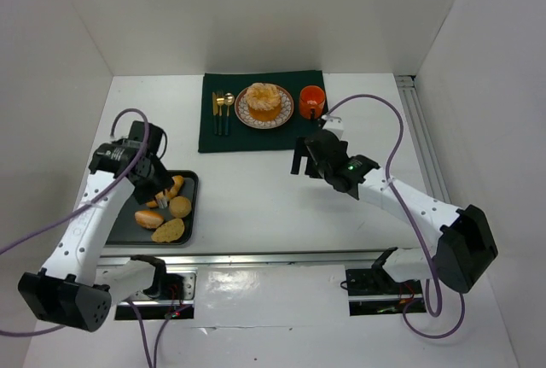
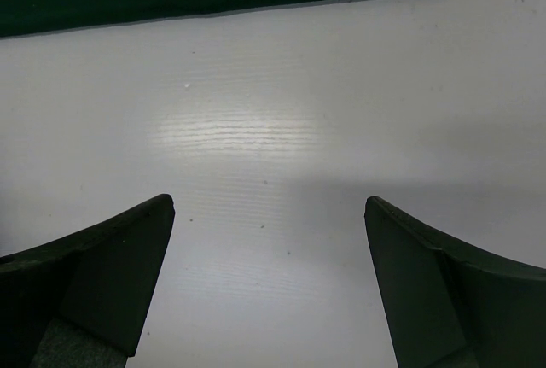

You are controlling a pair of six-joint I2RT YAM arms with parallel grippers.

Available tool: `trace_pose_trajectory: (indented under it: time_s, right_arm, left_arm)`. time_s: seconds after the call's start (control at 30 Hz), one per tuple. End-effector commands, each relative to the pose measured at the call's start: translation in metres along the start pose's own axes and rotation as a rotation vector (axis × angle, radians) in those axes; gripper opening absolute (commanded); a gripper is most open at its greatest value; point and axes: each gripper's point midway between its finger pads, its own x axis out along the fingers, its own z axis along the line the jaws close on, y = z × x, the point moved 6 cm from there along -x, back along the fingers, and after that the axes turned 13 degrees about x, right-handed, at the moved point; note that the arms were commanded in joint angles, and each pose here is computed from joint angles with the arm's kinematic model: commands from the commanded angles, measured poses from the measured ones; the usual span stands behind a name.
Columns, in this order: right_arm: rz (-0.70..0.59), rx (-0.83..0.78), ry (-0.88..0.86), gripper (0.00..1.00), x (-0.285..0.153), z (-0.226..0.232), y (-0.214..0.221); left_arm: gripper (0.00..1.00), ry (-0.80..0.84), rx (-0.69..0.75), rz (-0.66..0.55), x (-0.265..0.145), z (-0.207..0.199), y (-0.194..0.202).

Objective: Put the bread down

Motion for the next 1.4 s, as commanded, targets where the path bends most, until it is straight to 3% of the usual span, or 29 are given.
trace_pose_trajectory:
  time_s: [0.0, 0.13, 0.4, 1.37]
  right_arm:
    - [-0.011, -0.016, -0.103, 1.00, 0.001, 0.022, -0.007]
    - [0.004, -0.058, -0.153, 1.00, 0.001, 0.031, -0.008]
    - [0.013, -0.102, -0.170, 1.00, 0.007, 0.038, -0.010]
    - [0.061, -0.121, -0.103, 1.00, 0.022, 0.020, 0.012]
  left_arm:
    - [0.58, -0.020, -0.168, -0.041, 0.008, 0.012, -0.010]
    - [0.58, -0.132, -0.257, 0.010, 0.028, 0.036, -0.017]
    - [0.59, -0.164, -0.406, -0.037, 0.042, 0.070, -0.037]
    - [0.62, -0.223, -0.473, -0.018, 0.081, 0.108, -0.042]
